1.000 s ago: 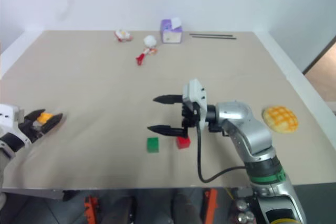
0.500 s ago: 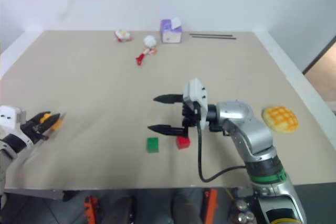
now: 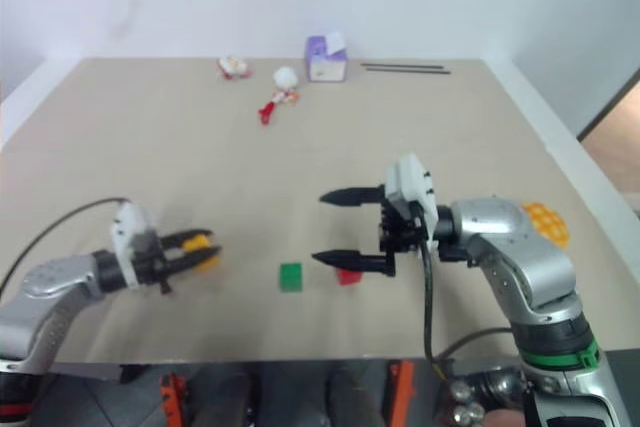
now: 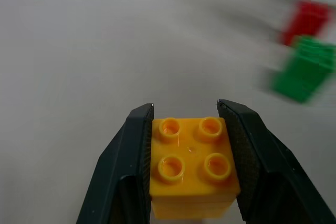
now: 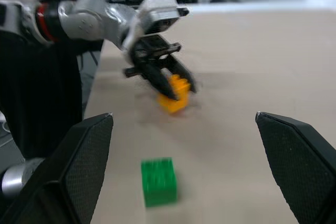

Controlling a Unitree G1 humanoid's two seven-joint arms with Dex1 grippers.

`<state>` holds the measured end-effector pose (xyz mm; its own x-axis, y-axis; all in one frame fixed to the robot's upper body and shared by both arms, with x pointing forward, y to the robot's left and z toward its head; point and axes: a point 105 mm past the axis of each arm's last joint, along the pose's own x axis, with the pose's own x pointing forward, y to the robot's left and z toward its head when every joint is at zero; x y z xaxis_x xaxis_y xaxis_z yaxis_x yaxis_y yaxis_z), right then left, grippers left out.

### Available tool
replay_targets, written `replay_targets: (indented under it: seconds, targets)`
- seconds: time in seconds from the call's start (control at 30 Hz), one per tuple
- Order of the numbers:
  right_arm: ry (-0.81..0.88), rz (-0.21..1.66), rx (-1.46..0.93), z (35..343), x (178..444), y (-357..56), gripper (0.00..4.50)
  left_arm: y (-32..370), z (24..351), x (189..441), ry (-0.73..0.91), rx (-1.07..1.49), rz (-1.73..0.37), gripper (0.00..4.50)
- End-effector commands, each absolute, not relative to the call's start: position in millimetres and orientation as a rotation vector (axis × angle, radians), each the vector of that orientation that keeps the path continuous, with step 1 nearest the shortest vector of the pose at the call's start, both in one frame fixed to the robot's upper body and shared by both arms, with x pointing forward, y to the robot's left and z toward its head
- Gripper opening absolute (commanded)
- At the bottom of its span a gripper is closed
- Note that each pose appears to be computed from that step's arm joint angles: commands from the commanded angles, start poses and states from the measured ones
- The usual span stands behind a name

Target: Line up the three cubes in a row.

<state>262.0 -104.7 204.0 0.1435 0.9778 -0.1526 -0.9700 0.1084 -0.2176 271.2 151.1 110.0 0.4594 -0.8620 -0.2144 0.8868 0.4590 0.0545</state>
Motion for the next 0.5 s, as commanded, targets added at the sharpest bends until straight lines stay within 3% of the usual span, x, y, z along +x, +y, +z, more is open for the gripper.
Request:
replay_targets:
  seconds: [0.03,0.5]
  targets:
    - [-0.061,1.426,-0.36,210.0,256.8,-107.3,4.5,135.4,116.4,266.2,0.133,0.273,-1.204,1.35]
    - [-0.047,1.37,-0.387,209.5,253.2,-113.7,4.5,114.2,109.8,279.0,0.116,0.349,-1.405,1.35]
